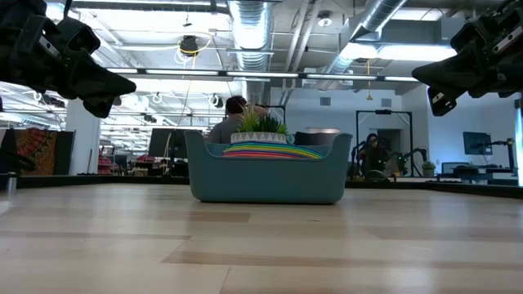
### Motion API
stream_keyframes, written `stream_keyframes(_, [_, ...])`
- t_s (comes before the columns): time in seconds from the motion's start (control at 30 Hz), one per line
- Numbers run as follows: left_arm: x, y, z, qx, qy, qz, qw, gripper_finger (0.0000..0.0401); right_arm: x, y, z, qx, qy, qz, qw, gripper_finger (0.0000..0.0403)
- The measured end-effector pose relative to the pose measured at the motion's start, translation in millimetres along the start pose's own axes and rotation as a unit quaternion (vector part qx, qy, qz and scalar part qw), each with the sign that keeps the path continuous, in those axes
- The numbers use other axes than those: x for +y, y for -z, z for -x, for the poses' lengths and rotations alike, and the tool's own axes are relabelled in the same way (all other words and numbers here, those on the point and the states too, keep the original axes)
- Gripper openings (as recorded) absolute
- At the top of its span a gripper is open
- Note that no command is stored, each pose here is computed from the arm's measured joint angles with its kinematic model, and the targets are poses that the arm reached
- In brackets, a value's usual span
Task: Nest measuring cups in basket
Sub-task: Return to Home Position
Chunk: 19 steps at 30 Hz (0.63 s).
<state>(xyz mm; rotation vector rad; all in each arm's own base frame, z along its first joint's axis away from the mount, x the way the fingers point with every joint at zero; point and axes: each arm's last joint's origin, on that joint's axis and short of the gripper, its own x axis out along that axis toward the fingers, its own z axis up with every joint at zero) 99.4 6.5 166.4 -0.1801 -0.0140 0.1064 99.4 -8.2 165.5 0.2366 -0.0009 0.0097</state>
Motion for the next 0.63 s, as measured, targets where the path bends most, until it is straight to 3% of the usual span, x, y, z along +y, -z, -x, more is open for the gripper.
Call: stream_keyframes(0.63, [0.0,0.0,0.0,0.0,0.0,0.0,1.0,0.0,0.0,0.0,0.0,0.0,0.0,0.0,1.0,0.0038])
